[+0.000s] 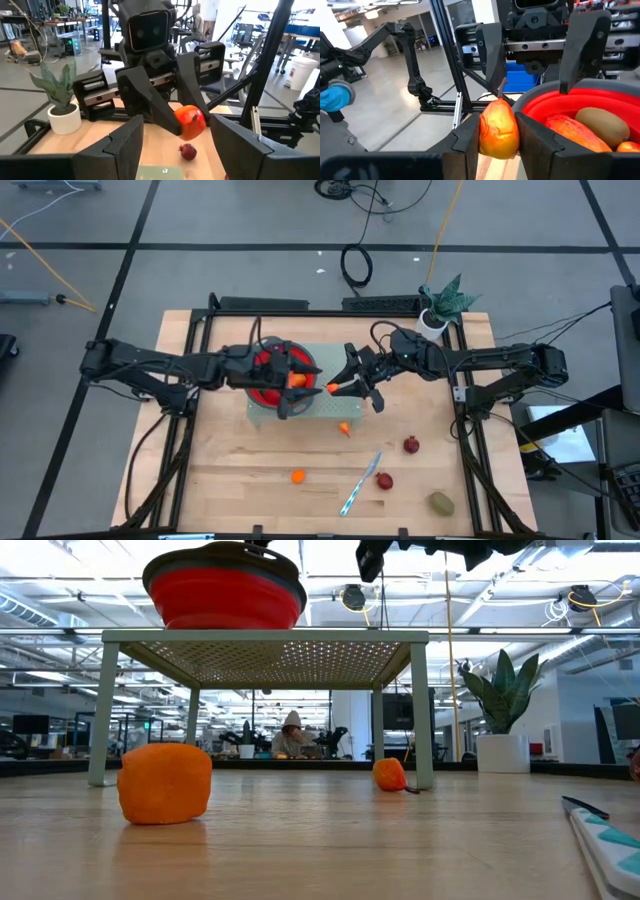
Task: Pick & Place Fruit
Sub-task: Put the orange pear into the red strainer bowl on the shelf
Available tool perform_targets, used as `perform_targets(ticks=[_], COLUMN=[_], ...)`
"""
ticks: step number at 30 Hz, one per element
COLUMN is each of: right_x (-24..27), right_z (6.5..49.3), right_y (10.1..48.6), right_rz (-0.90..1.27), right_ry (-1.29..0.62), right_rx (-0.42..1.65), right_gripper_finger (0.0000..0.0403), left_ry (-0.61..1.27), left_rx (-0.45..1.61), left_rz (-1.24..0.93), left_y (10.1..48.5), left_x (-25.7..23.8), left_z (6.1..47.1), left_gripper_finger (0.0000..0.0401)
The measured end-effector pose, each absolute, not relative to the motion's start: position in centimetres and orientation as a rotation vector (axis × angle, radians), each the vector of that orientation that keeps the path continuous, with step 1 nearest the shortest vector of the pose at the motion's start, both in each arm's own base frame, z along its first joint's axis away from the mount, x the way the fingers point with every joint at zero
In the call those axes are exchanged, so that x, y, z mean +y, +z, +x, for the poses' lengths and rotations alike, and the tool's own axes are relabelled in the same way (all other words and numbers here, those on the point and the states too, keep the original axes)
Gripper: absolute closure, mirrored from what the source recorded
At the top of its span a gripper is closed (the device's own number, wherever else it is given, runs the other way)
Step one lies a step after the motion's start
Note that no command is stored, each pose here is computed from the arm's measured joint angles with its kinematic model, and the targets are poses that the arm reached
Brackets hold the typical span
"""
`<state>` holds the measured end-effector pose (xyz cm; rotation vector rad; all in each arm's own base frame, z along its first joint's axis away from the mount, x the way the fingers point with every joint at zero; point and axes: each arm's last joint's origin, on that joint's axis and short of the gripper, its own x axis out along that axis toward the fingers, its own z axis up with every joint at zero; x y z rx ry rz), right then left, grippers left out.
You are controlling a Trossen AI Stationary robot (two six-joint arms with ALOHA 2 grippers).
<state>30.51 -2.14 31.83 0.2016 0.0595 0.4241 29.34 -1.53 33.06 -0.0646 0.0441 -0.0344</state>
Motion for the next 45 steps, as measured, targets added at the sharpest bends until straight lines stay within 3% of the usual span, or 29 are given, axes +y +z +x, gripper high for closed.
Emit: perform_targets(ticks=[14, 27, 35, 45], right_x=[-2.2, -2.4, -2.4, -2.4], right_z=[30.5, 30.6, 30.6, 30.6], right_y=[32.1, 32.1, 32.1, 32.0], right_rz=[0.061, 0.059, 0.059, 0.062], right_ry=[0.423, 0.35, 0.351, 0.356], right_rx=[0.003, 0.001, 0.001, 0.004], right_gripper_finger=[0.0298, 0.0298, 0.0298, 0.0298], left_ry=[-0.037, -0.054, -0.062, -0.105], left_rx=[0.024, -0.02, -0.02, -0.022], left_rz=[-0.086, -0.114, -0.11, -0.1], left_y=[32.7, 32.6, 32.6, 32.7], left_x=[-1.6, -1.0, -1.1, -0.9], left_z=[30.0, 30.7, 30.7, 30.7], left_gripper_finger=[0.0169, 0.0175, 0.0247, 0.0378])
